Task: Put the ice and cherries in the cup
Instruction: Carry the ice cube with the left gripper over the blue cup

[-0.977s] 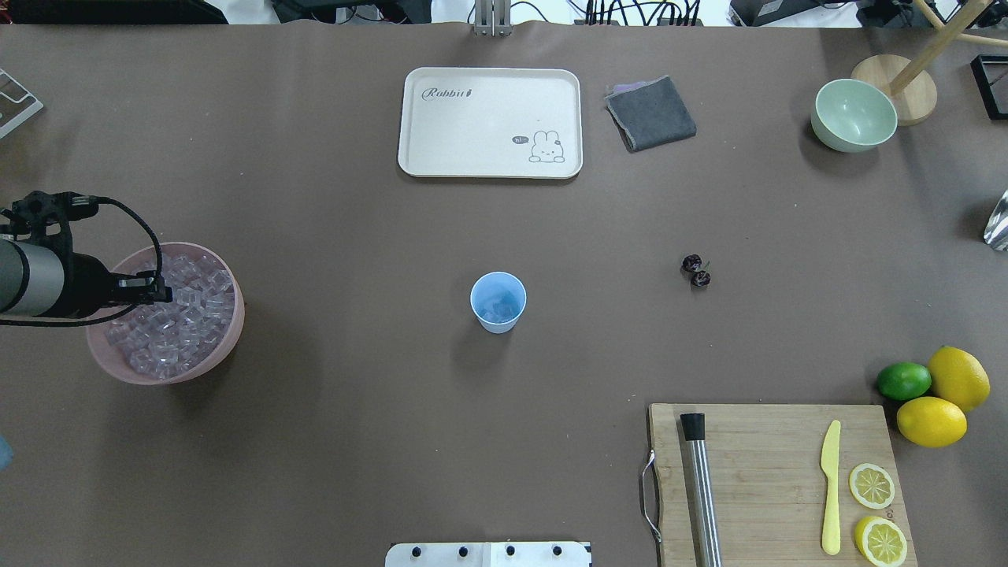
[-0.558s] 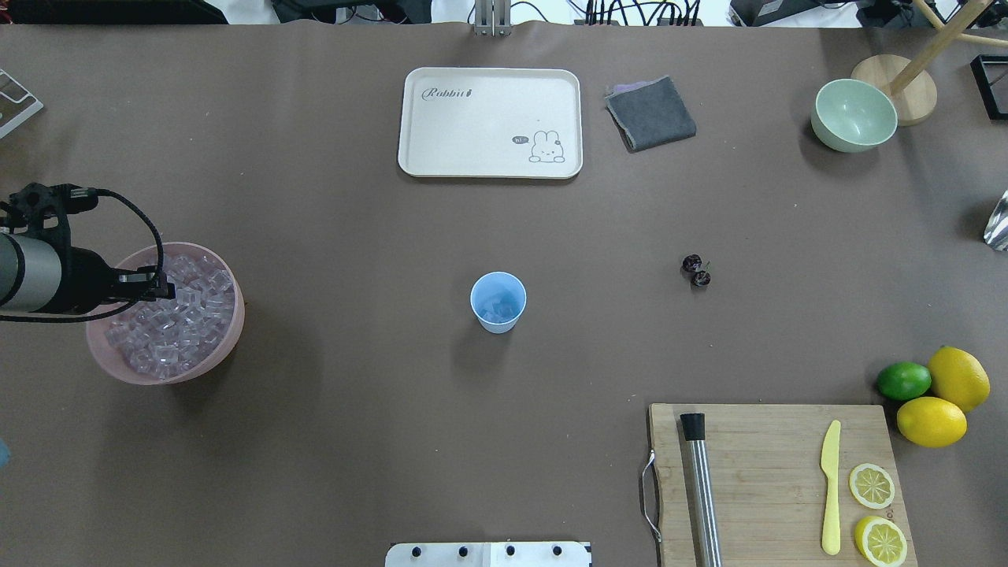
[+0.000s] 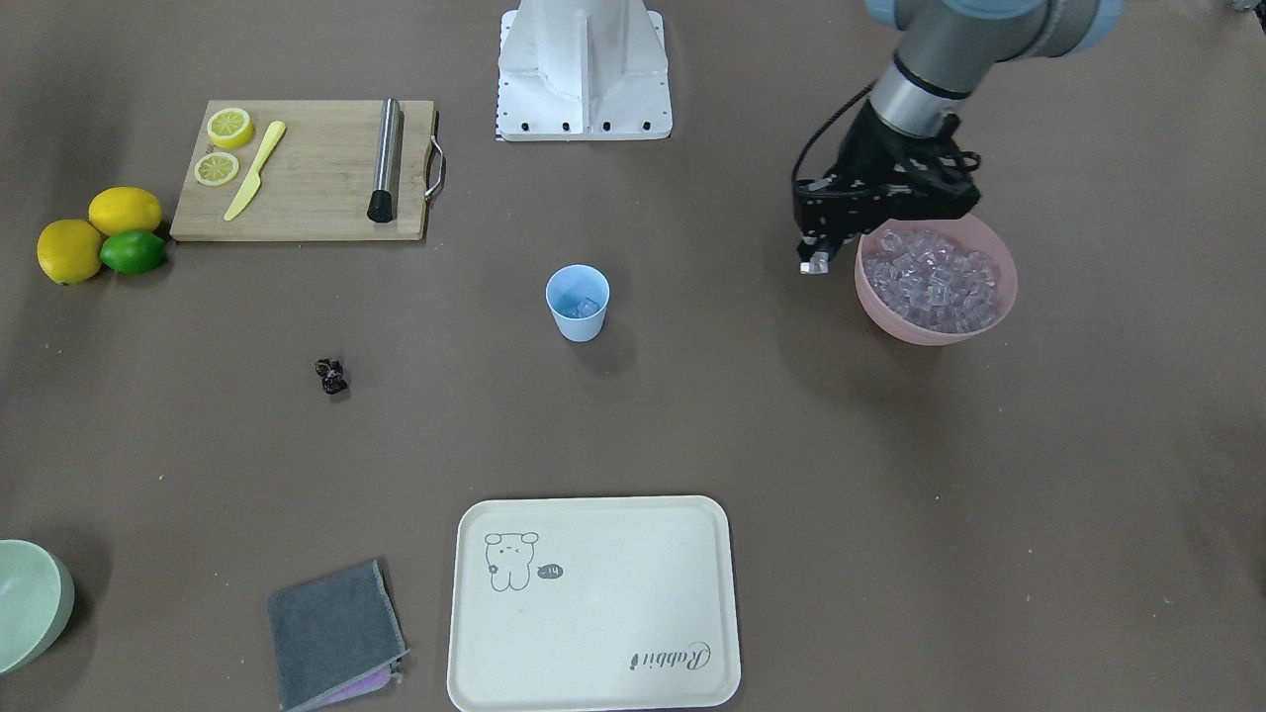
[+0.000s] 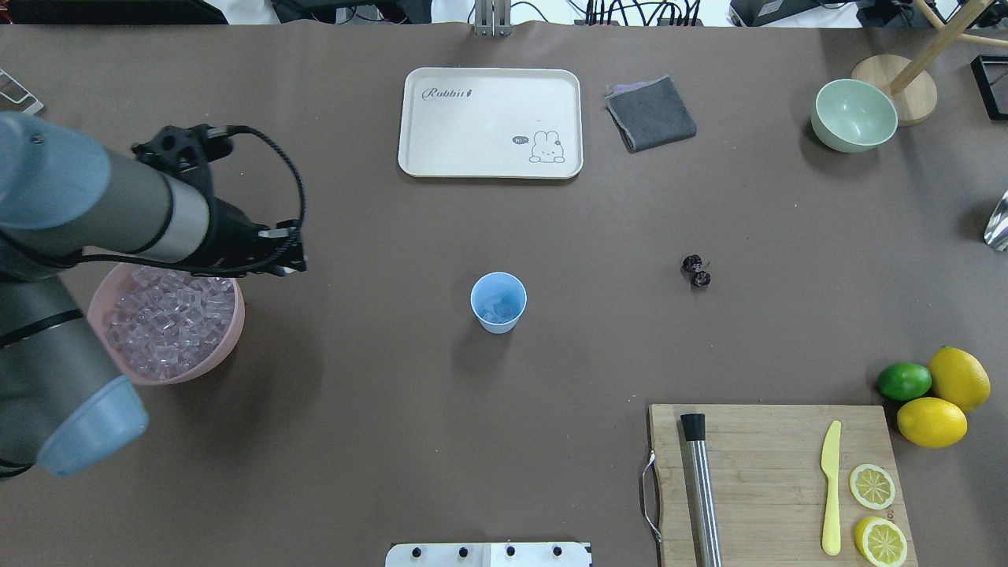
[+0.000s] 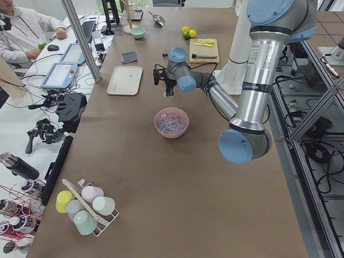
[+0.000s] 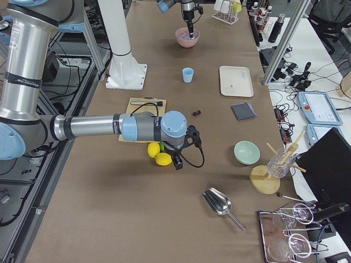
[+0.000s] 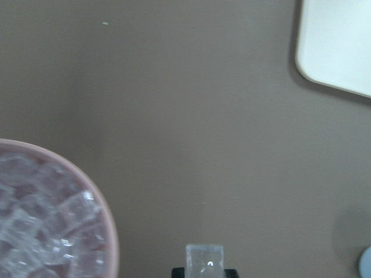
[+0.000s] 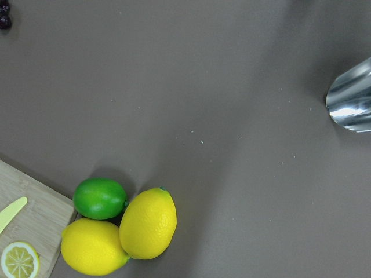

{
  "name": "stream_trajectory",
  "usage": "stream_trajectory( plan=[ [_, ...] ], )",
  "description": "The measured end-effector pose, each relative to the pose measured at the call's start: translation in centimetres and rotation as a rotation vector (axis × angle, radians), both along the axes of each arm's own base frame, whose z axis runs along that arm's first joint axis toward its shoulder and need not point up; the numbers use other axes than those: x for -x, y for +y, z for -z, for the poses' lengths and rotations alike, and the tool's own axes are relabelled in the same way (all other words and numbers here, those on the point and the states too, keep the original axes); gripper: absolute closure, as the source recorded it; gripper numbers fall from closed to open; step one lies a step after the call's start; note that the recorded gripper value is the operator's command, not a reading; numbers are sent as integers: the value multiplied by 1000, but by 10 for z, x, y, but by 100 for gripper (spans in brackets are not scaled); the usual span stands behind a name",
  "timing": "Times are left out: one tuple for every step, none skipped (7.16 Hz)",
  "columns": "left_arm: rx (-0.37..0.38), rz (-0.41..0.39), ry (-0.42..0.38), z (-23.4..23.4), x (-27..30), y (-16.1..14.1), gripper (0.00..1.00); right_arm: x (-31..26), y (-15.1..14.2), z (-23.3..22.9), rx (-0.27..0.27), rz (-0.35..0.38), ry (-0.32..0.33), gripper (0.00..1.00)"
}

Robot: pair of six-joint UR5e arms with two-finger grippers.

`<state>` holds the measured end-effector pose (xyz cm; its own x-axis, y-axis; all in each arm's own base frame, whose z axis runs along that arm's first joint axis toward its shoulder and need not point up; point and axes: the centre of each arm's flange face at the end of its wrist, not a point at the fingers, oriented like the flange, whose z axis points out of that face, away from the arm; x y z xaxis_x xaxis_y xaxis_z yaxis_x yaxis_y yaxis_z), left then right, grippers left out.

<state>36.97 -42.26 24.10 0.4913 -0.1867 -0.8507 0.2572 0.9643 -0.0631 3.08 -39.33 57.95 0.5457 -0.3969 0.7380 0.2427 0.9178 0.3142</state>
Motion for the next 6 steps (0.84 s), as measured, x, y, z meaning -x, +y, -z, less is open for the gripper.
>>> stream_trajectory(
  plan=[
    [18,3,-1,41,-32,3,100,5,-16,19,4,-27,-7,0],
    [29,11,3,68,-59,7,100,14,-34,40,8,-45,-13,0],
    [38,31,4,92,-91,6,100,30,-50,59,15,-51,-19,0],
    [43,50,2,111,-120,3,100,47,-64,80,23,-54,-27,0],
    [47,62,2,122,-142,2,100,66,-75,100,30,-53,-35,0],
    [48,70,10,128,-164,0,57,85,-85,119,39,-52,-42,0]
  ],
)
